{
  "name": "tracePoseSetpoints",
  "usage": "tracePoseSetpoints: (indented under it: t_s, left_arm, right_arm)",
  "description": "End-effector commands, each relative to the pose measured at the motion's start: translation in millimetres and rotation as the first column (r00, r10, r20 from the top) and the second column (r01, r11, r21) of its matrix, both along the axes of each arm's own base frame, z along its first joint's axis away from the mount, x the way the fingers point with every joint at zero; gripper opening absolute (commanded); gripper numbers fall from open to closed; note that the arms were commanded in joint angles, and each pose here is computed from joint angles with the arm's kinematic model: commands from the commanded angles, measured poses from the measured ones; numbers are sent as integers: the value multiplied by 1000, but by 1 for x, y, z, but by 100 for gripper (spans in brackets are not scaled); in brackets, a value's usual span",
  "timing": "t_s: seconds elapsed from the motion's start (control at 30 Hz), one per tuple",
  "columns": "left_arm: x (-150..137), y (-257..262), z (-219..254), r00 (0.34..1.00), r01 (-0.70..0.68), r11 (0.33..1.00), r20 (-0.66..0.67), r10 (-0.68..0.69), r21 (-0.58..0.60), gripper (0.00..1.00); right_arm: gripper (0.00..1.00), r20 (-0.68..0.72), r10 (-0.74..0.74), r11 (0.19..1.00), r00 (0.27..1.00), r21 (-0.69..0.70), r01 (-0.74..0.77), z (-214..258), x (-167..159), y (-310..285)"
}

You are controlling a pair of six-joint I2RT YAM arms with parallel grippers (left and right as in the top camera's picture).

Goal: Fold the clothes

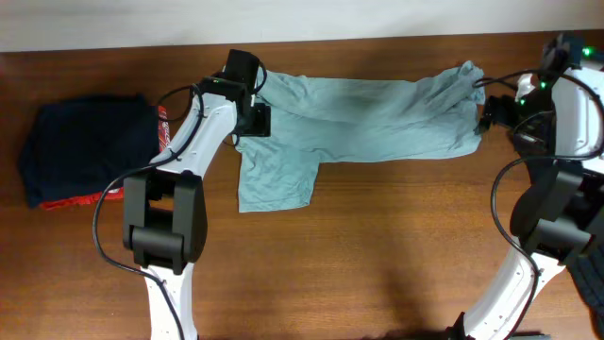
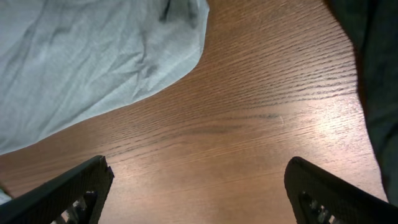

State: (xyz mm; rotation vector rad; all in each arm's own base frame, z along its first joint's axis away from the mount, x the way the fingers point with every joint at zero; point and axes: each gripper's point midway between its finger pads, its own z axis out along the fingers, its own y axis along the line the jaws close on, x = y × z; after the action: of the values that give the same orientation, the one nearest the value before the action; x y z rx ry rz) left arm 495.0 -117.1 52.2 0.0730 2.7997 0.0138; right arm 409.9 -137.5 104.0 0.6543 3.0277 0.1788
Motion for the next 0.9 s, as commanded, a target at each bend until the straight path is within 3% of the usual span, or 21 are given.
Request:
tracePoseSetpoints:
  t_s: [0.0,0.4,0.57,0.7,0.77,0.87]
  left_arm:
    - [6,9,9,999,-13,999,32,12,35,74]
    - [7,17,-44,998,-35,999,-52,36,16,70]
    - [9,11,-52,998,-26,1000,-55,25,-17,63]
    - [9,10,-52,998,-24,999,-57,23,-24,36]
    - [8,10,-53,998,-24,999,-60,23,-22,17]
    - [7,10,-53,998,-24,1000,-66,23,-20,1]
  right_arm:
    - [92,-9,4,1000,1000,7,-4,-10,2,2]
    - [91,4,4,1000,1000,2,-4,-20,5,1]
    - [90,37,5,1000,999,2,-6,-22,13,0]
    - [82,47,6,1000,999,-2,-6,-23,16,-1]
    - [78,50,5,1000,999,-3,-5,-27,16,-1]
    - [77,44,5,1000,999,3,-5,-41,14,1]
